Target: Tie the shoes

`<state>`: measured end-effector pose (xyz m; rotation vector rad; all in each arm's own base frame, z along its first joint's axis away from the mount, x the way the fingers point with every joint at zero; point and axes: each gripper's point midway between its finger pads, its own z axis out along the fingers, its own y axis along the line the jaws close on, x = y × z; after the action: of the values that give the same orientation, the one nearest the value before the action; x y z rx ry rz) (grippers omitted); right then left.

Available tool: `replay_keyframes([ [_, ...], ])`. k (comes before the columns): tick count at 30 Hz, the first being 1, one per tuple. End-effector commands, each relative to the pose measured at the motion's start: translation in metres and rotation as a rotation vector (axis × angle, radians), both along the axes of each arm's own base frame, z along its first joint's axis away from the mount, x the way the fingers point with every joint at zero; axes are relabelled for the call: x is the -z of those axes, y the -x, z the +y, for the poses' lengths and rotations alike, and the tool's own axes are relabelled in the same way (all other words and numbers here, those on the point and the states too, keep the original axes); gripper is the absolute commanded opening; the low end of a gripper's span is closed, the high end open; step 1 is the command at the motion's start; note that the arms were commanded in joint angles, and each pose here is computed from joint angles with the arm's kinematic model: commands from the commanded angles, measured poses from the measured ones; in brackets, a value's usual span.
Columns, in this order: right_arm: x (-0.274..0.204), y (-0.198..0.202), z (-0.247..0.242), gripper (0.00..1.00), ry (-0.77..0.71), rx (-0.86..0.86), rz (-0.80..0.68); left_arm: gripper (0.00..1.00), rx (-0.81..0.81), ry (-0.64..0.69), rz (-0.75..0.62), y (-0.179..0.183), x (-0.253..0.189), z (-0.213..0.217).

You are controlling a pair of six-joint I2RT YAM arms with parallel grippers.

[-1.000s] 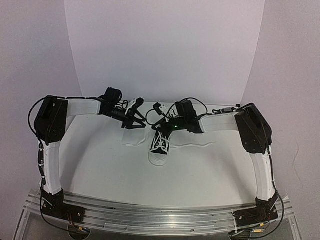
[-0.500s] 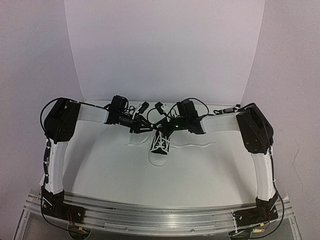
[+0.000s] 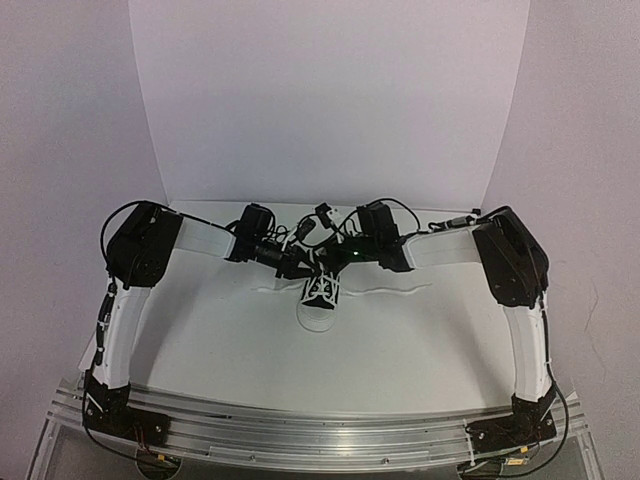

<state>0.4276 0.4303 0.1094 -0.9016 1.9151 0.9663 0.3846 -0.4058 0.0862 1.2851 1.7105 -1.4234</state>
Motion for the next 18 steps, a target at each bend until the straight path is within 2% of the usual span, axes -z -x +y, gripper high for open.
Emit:
replay_keyframes([
  [1, -0.043, 0.004, 0.007, 0.00, -0.078, -0.008, -0.057, 0.26, 0.016, 0.065, -0.040, -0.002, -0.020, -0.010],
  [7, -0.041, 0.004, 0.007, 0.00, -0.088, 0.000, -0.042, 0.26, 0.024, 0.066, -0.027, 0.006, -0.018, -0.011],
  [14, -0.039, 0.002, 0.009, 0.00, -0.110, 0.023, -0.011, 0.18, -0.038, 0.118, 0.044, 0.001, -0.025, -0.019],
  [16, -0.038, 0.002, 0.009, 0.00, -0.117, 0.030, 0.002, 0.10, -0.040, 0.124, 0.064, 0.002, -0.025, -0.019],
  [17, -0.037, 0.003, 0.009, 0.00, -0.120, 0.032, 0.010, 0.03, -0.043, 0.126, 0.069, 0.002, -0.025, -0.019],
  [18, -0.036, 0.002, 0.009, 0.00, -0.124, 0.033, 0.015, 0.01, -0.048, 0.127, 0.069, 0.002, -0.023, -0.018],
])
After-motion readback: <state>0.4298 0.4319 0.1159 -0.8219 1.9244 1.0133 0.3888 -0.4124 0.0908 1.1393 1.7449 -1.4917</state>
